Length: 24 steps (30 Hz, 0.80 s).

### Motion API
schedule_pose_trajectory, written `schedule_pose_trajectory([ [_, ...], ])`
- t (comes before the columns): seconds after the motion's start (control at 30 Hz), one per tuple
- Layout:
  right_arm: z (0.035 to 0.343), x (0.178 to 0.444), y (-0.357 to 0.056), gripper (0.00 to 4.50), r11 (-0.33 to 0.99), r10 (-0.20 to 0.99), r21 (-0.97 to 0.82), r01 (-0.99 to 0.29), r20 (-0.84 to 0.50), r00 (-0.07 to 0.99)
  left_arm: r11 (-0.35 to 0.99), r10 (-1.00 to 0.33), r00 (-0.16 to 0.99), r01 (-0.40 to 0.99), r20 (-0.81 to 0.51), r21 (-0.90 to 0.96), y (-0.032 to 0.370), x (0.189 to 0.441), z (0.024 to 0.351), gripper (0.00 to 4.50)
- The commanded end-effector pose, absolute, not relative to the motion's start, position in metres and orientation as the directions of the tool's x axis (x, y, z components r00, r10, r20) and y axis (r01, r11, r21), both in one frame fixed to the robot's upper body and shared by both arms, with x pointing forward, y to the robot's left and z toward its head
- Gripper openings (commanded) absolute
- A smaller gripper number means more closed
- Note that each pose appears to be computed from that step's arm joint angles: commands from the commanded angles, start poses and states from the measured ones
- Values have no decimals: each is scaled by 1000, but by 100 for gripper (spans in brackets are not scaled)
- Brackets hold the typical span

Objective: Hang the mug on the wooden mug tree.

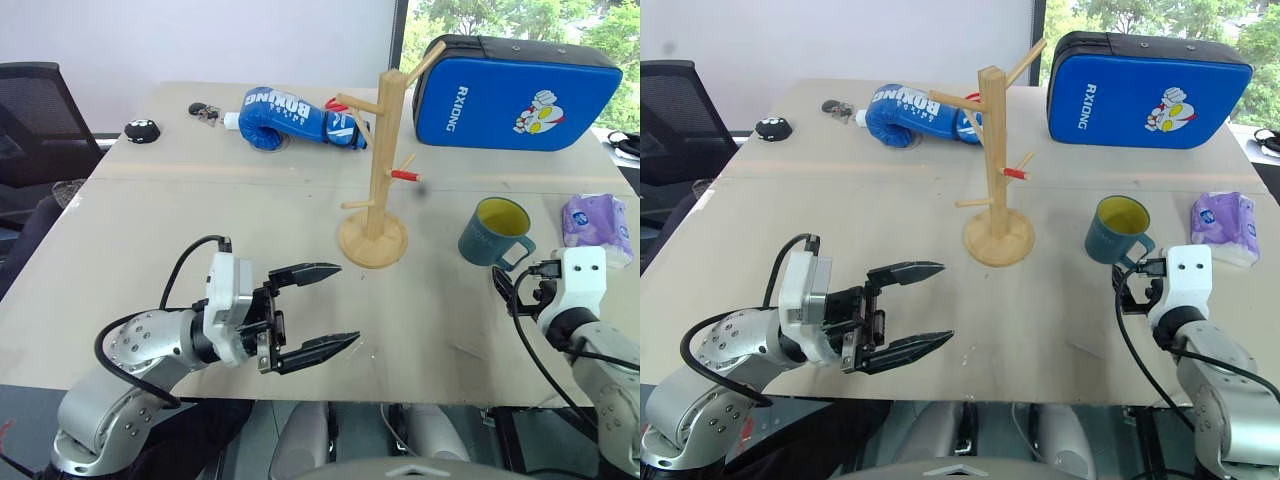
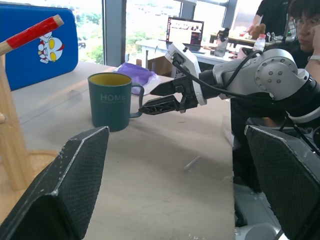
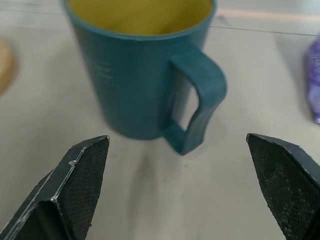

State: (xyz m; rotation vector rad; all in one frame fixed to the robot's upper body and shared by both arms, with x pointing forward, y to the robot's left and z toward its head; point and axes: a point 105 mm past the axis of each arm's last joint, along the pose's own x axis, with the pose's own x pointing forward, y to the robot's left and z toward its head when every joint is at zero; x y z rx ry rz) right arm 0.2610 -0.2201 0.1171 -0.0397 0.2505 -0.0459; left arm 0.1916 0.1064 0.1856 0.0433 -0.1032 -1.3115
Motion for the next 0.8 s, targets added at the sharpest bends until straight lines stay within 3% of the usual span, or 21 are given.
schedule_pose_trajectory([
  [0.03, 128, 264, -226, 445, 989, -137, -82, 124, -181, 974, 235, -971, 229, 963, 66, 128, 102, 183, 194, 450],
  [0.37, 115, 283, -231, 445, 976, -217, -60, 210, -156, 964, 246, -969, 242, 963, 40, 114, 106, 172, 182, 450],
  [0.47, 110, 289, -229, 359, 974, -223, -67, 215, -155, 962, 249, -968, 246, 961, 43, 118, 105, 171, 180, 450],
  [0.7, 103, 305, -235, 19, 970, -240, -67, 232, -149, 959, 263, -965, 259, 955, 49, 136, 106, 168, 184, 450],
  [0.8, 108, 309, -237, 2, 975, -217, -67, 210, -127, 968, 276, -961, 271, 951, 53, 141, 107, 166, 189, 450],
])
